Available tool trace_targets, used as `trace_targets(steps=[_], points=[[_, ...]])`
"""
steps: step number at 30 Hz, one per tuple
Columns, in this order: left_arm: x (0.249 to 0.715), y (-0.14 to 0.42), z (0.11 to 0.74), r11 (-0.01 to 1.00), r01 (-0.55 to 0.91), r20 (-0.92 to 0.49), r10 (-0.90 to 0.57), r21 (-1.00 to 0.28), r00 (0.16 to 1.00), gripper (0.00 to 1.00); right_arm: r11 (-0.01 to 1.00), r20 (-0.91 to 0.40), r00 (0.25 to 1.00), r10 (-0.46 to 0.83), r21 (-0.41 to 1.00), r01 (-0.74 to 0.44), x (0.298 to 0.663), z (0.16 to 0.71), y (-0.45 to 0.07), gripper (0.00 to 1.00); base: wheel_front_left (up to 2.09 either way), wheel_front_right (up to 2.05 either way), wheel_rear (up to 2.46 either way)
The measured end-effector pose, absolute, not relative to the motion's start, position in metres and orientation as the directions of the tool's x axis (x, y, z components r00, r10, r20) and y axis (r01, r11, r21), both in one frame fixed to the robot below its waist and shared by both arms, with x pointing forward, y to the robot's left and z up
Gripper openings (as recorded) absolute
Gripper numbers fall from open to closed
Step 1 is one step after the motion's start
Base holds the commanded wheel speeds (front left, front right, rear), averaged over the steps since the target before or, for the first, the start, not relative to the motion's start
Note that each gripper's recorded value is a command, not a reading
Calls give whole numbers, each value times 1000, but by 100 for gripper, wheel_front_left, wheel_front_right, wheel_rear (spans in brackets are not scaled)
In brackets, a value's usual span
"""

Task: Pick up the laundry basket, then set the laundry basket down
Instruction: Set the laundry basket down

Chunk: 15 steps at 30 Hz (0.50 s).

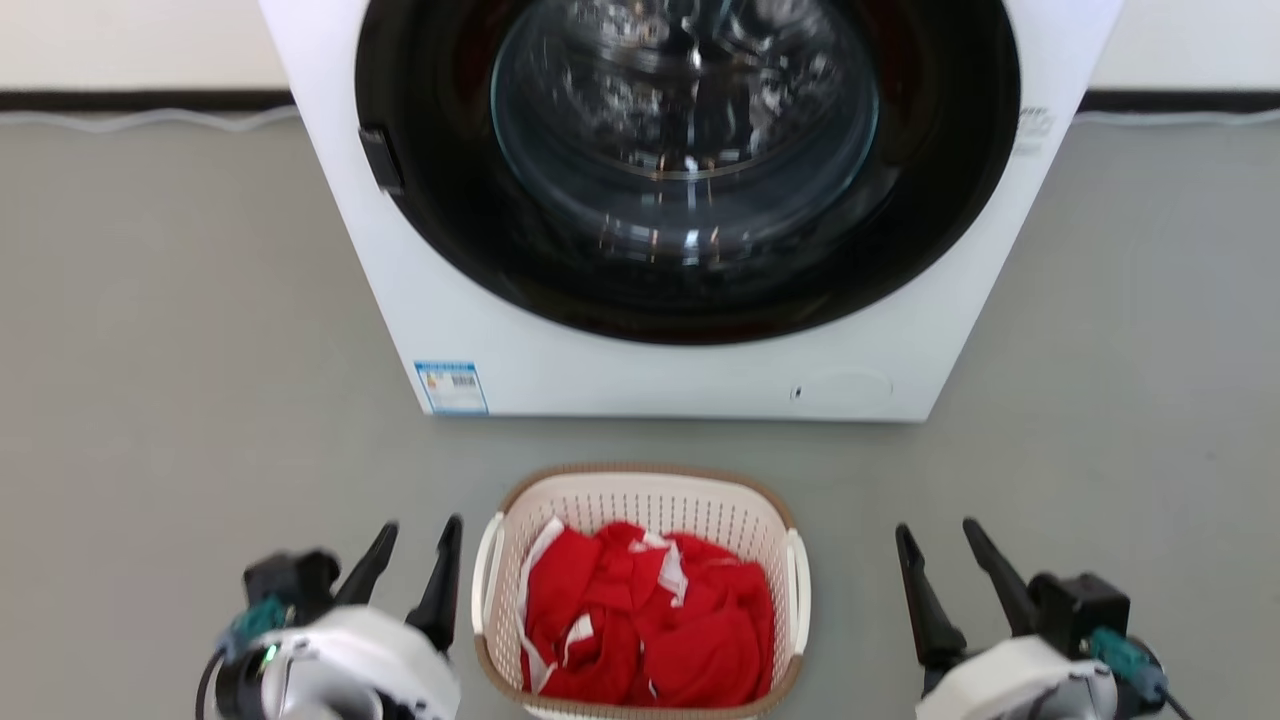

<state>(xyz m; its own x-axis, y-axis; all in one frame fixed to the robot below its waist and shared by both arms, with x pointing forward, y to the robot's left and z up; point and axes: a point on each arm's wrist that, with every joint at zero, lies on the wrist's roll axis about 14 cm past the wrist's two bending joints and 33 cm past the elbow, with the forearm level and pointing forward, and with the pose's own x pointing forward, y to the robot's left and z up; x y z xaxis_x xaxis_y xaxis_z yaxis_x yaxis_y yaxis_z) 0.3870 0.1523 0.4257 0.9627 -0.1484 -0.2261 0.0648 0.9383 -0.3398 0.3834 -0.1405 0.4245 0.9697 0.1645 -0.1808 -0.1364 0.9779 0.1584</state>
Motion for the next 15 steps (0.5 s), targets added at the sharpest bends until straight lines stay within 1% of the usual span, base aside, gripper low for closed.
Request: trace_targets(steps=[7,12,15], points=[[350,163,431,941,15,-199,-88,-339,976,100,979,-143,980,138,168,-113,352,436,-149,100,0,0,0],[345,164,451,941,27,-124,-73,-336,990,100,982,-102,989,108,169,-90,335,447,-158,100,0,0,0],[340,164,455,941,32,-105,-71,-337,992,100,982,-88,992,92,171,-76,328,451,-162,100,0,0,0]])
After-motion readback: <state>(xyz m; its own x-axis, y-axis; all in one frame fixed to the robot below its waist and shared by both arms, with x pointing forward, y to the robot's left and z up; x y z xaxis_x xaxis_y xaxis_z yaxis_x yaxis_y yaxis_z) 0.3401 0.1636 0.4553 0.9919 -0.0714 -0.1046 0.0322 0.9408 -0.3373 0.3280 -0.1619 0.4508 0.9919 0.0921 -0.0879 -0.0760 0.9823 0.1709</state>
